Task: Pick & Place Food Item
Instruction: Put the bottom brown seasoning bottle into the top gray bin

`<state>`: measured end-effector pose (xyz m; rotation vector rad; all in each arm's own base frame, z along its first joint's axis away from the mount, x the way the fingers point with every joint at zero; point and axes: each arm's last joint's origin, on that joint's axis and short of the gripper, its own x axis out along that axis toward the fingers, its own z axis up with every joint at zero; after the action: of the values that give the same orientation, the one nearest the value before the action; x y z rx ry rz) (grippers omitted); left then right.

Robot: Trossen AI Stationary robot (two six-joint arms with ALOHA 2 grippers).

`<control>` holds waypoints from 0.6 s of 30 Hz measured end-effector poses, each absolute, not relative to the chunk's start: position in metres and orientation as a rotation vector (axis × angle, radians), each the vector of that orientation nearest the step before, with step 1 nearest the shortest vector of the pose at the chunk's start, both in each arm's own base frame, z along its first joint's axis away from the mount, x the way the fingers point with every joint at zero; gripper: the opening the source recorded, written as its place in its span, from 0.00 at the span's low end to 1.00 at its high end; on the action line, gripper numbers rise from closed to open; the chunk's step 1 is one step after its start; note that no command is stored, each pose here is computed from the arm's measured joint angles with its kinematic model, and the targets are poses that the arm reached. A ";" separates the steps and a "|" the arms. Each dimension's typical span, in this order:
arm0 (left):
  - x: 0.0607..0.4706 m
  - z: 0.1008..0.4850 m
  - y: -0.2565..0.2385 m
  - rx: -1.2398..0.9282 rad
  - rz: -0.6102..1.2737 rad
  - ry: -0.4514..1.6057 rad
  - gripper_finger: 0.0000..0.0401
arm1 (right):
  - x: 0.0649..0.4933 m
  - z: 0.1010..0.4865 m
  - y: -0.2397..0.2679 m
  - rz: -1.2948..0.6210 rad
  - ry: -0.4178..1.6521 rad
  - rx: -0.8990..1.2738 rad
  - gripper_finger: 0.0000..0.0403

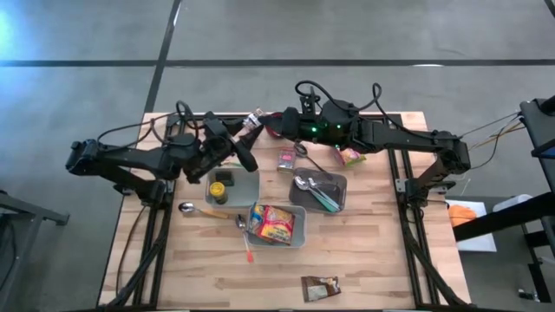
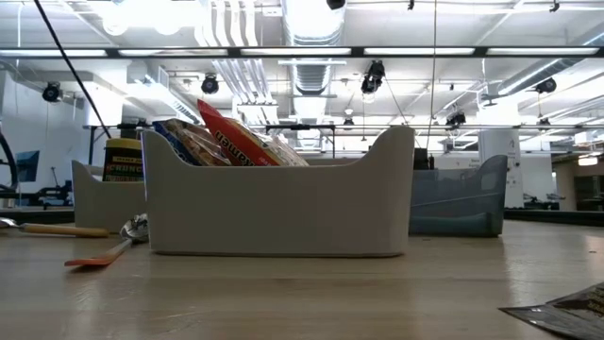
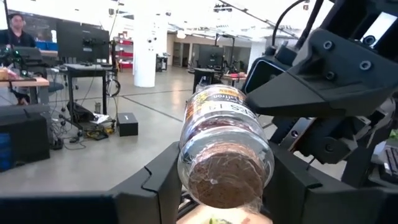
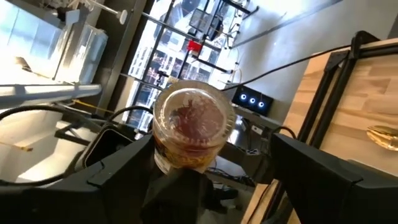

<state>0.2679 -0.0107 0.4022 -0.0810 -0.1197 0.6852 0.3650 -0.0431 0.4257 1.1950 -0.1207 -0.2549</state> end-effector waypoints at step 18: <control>0.219 0.380 -0.010 -0.228 0.512 0.256 0.42 | 0.351 0.419 -0.050 -0.355 0.037 1.043 0.79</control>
<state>0.2191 -0.0104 0.3801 -0.2279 0.2561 0.5116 0.3514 -0.0495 0.4188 1.0428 0.0370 -0.3548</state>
